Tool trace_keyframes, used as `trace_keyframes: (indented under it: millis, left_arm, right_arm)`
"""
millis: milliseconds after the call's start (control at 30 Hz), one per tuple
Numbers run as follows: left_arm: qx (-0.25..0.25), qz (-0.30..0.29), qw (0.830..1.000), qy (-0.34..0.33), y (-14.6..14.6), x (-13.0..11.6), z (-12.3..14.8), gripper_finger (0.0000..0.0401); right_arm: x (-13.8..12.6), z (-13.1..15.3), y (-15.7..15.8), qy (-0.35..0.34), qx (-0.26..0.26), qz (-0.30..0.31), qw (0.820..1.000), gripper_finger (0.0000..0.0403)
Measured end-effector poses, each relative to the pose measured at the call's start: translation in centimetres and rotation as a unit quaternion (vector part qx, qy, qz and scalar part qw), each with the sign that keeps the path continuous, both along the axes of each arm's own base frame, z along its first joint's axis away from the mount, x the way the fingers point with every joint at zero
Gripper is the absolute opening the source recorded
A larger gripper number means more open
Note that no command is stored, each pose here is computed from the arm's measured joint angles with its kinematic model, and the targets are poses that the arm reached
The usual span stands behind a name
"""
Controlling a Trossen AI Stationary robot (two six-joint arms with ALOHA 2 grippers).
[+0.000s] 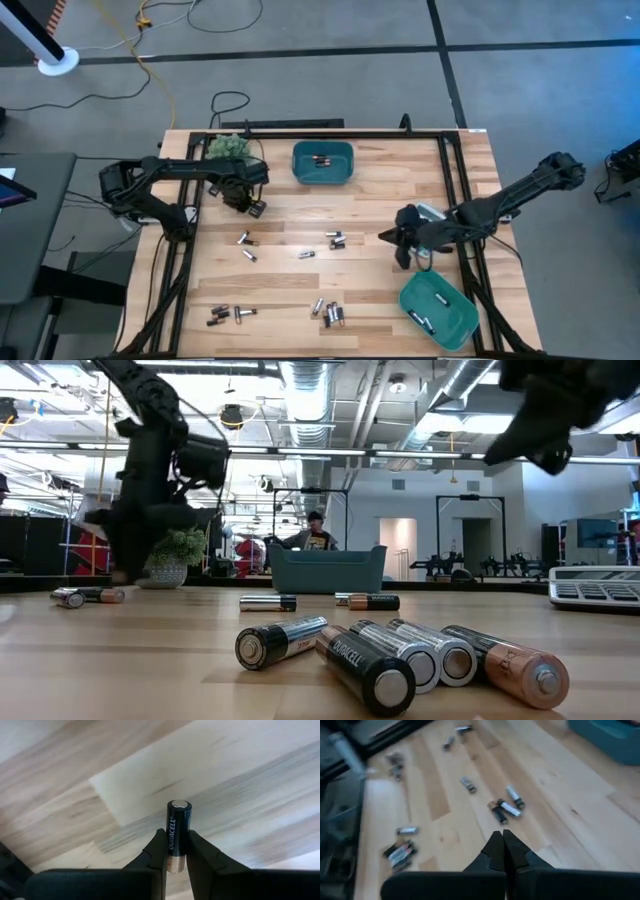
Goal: Sort batteries
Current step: Put the black battery into the blue bin
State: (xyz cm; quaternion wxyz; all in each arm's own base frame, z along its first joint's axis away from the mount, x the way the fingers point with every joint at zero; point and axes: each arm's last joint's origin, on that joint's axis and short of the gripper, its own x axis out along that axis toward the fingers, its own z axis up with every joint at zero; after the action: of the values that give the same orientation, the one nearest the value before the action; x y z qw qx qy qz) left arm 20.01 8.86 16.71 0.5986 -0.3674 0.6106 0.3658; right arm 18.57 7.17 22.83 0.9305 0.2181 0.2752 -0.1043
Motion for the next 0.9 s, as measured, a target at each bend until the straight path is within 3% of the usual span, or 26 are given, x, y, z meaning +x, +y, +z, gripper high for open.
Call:
trace_keyframes:
  millis: [300, 600, 700, 800, 900]
  left_arm:
    - [0.058, -0.007, 0.992, -0.114, -0.1, 4.4, 5.7, 0.0040]
    - [0.164, -0.049, 0.955, -0.244, 2.2, 7.4, 12.4, 0.0040]
    - [0.200, -0.067, 0.933, -0.290, 3.9, 8.3, 13.5, 0.0040]
    - [0.199, -0.093, 0.924, -0.313, 6.1, 9.8, 13.5, 0.0040]
    - [0.185, -0.126, 0.927, -0.300, 8.6, 12.0, 12.4, 0.0040]
  right_arm:
    - [-2.6, -2.2, -1.8, 0.013, -0.018, 0.010, 1.000, 0.0000]
    - [-2.4, -2.3, -2.7, 0.021, -0.021, -0.017, 0.999, 0.0000]
    - [-2.3, -2.3, -3.0, 0.019, -0.020, -0.027, 0.999, 0.0000]
    - [-2.2, -2.3, -3.4, 0.016, -0.019, -0.037, 0.999, 0.0000]
    - [-2.0, -2.2, -3.7, 0.009, -0.016, -0.049, 0.999, 0.0000]
